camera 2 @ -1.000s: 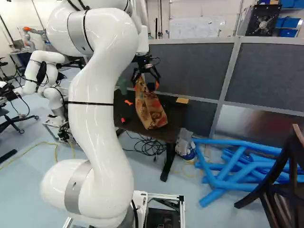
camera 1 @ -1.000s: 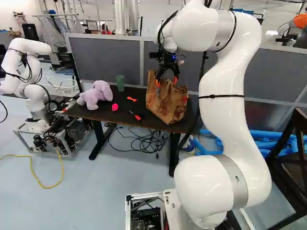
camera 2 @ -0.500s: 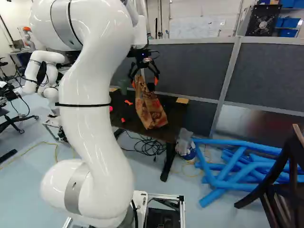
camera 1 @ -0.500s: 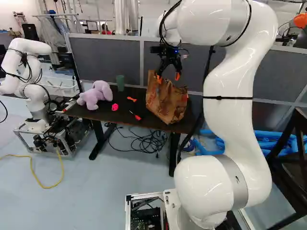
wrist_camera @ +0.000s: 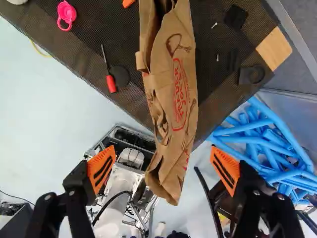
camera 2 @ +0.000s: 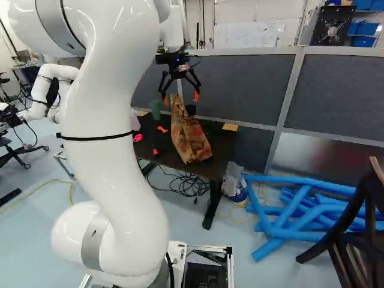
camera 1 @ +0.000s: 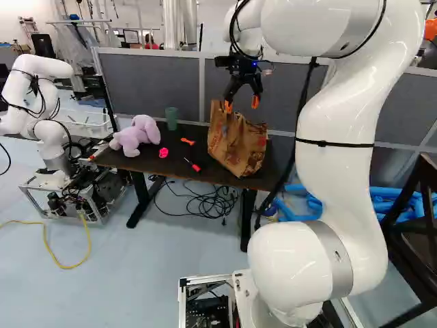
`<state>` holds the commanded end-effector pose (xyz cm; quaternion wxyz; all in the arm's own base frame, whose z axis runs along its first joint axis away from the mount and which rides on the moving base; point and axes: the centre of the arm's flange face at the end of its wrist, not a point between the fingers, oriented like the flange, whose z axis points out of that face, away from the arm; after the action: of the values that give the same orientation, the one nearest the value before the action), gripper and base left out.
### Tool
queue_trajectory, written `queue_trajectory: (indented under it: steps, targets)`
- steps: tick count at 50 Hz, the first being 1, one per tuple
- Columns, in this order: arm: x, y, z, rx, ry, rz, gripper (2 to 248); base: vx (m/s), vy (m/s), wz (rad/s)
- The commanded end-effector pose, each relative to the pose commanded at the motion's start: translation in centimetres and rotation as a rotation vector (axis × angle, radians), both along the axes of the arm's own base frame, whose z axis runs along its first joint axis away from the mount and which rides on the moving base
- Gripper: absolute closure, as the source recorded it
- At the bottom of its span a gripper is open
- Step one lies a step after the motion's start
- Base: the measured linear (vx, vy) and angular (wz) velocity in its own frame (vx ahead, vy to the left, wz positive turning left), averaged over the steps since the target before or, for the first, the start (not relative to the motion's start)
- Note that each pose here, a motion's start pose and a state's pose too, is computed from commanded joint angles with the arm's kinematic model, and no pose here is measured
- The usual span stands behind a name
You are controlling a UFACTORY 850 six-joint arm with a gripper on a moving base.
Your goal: Pick up the bag on the ground and place it on the table
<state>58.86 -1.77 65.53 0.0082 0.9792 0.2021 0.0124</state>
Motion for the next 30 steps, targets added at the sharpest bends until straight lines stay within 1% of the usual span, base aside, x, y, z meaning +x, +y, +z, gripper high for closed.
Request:
queue_trajectory:
  steps: [14,30]
  targets:
    - [-1.3,0.0,2.1,-0.001,-0.035,0.000,3,0.000,0.000,0.000]
    - [-1.5,0.0,2.5,-0.001,-0.041,0.000,3,0.000,0.000,0.000]
